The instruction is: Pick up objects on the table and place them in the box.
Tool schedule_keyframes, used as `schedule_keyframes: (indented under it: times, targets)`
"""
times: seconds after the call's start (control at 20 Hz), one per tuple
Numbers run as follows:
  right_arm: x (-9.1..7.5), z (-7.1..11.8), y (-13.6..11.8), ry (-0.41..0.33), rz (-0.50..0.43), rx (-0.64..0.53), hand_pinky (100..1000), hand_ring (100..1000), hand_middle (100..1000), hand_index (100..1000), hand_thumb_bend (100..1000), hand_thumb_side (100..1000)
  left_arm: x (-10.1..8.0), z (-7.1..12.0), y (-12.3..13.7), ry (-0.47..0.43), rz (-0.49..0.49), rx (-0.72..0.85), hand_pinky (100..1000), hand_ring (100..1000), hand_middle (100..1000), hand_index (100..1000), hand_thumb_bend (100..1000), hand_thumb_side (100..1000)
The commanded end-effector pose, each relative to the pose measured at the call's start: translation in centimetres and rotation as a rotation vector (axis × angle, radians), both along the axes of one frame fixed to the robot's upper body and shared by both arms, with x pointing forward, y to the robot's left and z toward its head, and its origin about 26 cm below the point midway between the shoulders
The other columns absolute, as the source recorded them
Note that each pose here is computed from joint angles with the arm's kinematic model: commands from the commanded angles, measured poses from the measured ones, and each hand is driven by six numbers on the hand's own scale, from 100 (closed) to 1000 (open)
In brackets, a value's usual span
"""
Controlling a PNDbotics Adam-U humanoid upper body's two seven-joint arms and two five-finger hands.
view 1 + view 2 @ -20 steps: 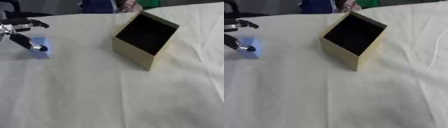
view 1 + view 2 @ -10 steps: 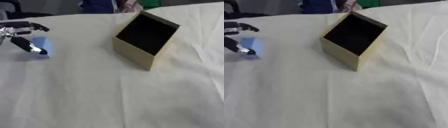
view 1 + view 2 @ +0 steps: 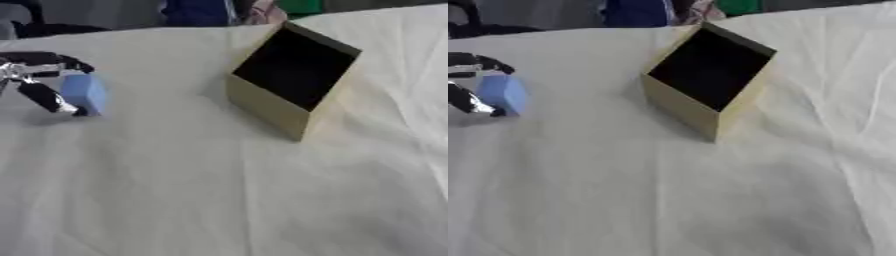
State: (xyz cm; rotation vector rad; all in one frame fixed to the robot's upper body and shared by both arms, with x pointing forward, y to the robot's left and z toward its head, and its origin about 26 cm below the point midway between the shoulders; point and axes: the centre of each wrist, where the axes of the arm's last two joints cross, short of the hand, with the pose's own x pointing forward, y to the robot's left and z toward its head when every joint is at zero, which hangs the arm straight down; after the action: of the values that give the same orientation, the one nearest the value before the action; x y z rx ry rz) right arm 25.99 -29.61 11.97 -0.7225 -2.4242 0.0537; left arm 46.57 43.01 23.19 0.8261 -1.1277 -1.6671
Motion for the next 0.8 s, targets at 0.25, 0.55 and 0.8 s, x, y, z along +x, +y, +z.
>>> schedule_keyframes:
  times: [0.25,0.55,0.8]
  targets:
    - [-0.2,0.5,-0.1,-0.016,0.004,-0.009,655,830,633,736,100,827,-0.9,2.3,1.9,0.246,-0.276,0.24,1000,933,771,902,344,498]
    - [-0.2,0.4,0.0,-0.012,0.003,-0.008,655,831,633,736,100,827,-0.9,2.6,1.9,0.218,-0.288,0.204,1000,905,707,851,277,508]
    - [-0.3,0.3,0.0,-0.005,-0.001,-0.006,655,833,632,737,100,827,-1.0,3.2,1.9,0.19,-0.297,0.186,994,838,607,768,132,434]
